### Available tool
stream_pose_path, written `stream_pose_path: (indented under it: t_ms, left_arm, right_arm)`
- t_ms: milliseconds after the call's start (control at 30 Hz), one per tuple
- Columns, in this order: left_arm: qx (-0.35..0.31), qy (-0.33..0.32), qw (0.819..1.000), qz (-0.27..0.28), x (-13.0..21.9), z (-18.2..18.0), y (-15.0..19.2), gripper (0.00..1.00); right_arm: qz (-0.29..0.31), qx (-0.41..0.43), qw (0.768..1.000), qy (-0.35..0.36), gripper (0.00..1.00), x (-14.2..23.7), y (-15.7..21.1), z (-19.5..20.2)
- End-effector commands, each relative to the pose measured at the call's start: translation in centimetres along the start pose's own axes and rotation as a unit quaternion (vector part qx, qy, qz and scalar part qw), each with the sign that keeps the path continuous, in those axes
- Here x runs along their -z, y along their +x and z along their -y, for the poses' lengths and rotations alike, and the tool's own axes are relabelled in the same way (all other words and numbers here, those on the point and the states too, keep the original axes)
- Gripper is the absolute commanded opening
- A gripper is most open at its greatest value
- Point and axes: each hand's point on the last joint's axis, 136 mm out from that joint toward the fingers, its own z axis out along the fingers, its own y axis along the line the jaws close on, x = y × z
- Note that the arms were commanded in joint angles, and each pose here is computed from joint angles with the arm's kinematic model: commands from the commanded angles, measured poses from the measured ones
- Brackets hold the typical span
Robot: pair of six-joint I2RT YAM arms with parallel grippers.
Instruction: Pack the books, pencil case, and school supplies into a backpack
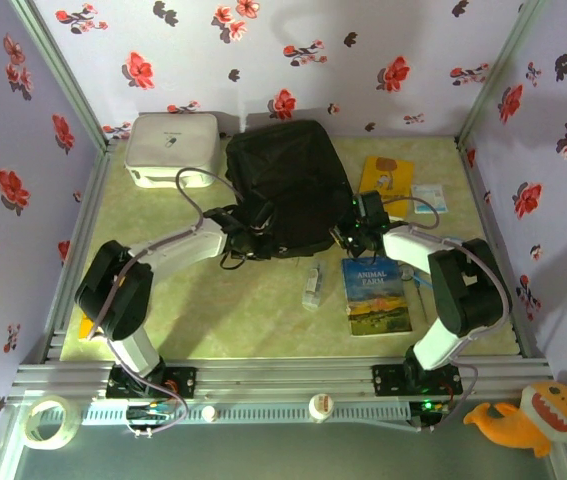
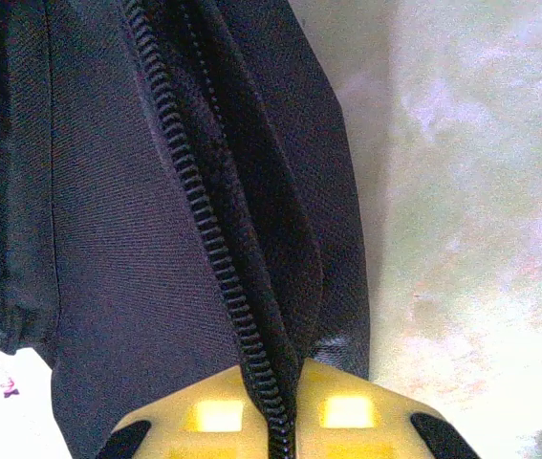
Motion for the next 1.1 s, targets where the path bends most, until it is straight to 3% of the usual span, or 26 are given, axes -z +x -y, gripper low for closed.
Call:
stream_pose_path:
  t_ms: [0, 633, 767, 900, 1067]
  left_arm:
    - [0.000, -0.071, 0.997, -0.017, -0.1, -3.7, 0.3, 0.00]
    - [0.023, -0.117, 0.993, -0.006, 0.0, -6.4, -0.8, 0.00]
    - [-0.015, -0.036, 0.999, 0.001, 0.0, -2.4, -1.4, 0.00]
    - [-0.058, 0.105, 0.993, 0.022, 0.8, 4.3, -1.5, 0.29]
    - [-0.095, 0.145, 0.985, 0.020, -0.4, 7.6, -0.3, 0.39]
  right_arm:
    - [0.053, 0.002, 0.997, 0.063, 0.08, 1.1, -2.0, 3.2]
    - [0.062, 0.030, 0.995, 0.072, 0.05, 1.3, -2.4, 3.5]
    - [0.053, 0.031, 0.996, 0.059, 0.05, 1.2, -2.1, 3.0]
    - [0.049, 0.031, 0.997, 0.057, 0.06, 1.1, -2.0, 2.9]
    - [0.045, 0.031, 0.997, 0.054, 0.06, 1.1, -1.9, 2.7]
